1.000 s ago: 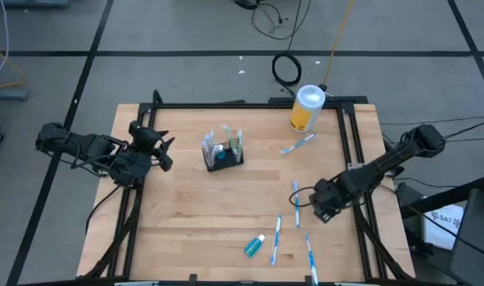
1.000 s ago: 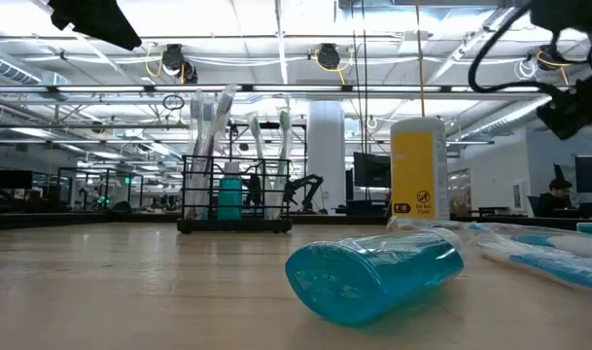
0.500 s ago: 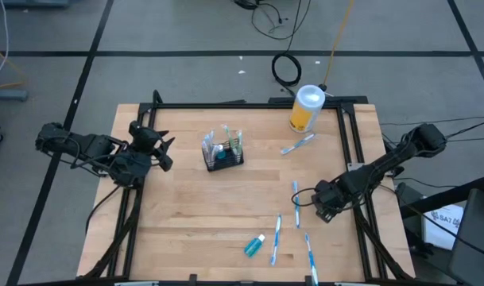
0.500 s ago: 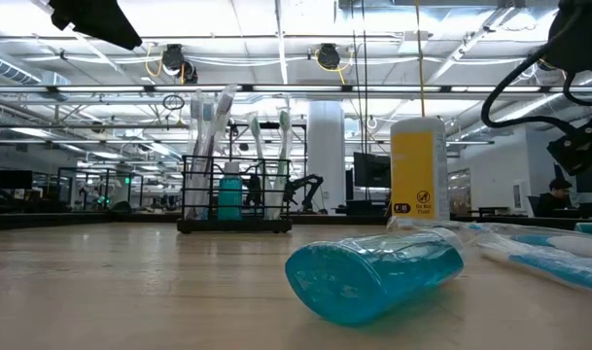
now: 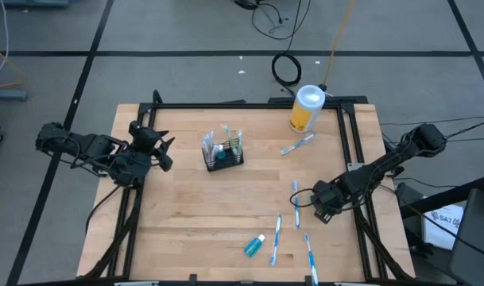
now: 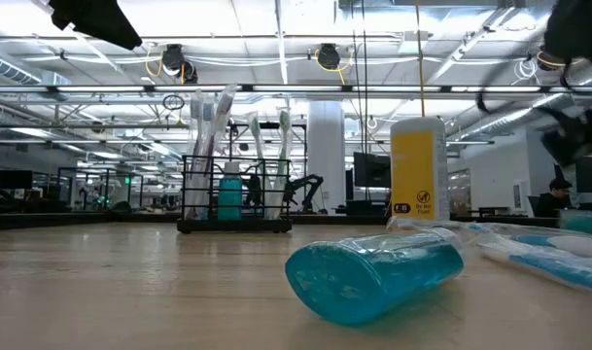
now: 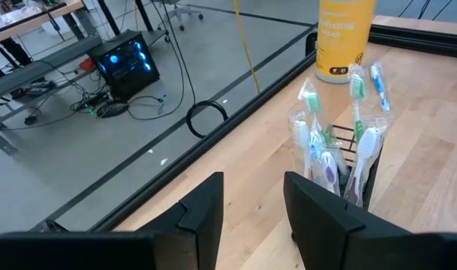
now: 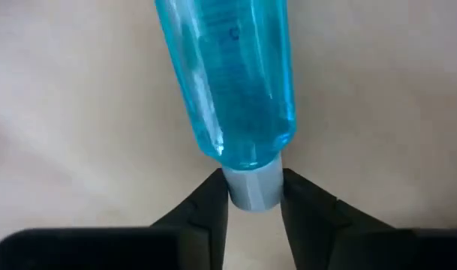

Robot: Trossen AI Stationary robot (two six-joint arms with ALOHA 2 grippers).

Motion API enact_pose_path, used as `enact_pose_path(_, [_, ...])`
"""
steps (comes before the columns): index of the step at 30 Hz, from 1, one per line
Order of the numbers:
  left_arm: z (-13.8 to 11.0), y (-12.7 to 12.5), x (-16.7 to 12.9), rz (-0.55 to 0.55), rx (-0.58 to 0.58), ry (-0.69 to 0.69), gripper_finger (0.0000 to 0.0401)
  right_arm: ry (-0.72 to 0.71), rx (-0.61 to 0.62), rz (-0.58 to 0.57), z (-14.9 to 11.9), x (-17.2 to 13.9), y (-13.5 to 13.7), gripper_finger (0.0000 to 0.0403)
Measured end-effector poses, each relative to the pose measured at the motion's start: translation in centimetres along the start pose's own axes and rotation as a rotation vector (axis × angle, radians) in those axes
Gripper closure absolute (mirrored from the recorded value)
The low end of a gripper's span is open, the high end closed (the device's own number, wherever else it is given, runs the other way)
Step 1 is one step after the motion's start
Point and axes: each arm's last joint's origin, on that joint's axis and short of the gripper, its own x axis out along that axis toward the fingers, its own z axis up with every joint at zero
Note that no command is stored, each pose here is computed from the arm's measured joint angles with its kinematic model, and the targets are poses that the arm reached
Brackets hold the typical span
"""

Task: Pick & Place toothbrushing station
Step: Put the the top blue mouthwash into the black mesh organizer

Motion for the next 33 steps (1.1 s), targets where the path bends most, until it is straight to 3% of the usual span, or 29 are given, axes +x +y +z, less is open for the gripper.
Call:
enact_pose_path(5, [0.0, 0.0, 0.0, 0.0, -0.005, 0.0, 0.0254, -0.026, -0.024, 0.05, 0.1, -0.8, 0.8, 0.029])
enact_pose_path(11, [0.4, -1.0, 0.4, -0.038, -0.028, -0.026, 0.0254, -0.095, -0.068, 0.107, 0.6, -1.4, 1.7, 0.0314])
enact_pose_path(18, [0.4, -4.4, 1.8, -0.195, 0.088, 0.009, 0.0254, -0.235, -0.153, 0.194, 2.0, -1.8, 2.6, 0.0314])
enact_pose_path(23, [0.2, -6.7, 3.0, -0.22, 0.132, 0.031, 0.0254, -0.292, -0.188, 0.216, 2.5, -2.1, 2.8, 0.0313])
enact_pose_path(33, [-0.9, -11.7, 5.8, -0.371, 0.304, 0.071, 0.0254, -0.622, -0.363, 0.333, 5.0, -3.8, 4.4, 0.0313])
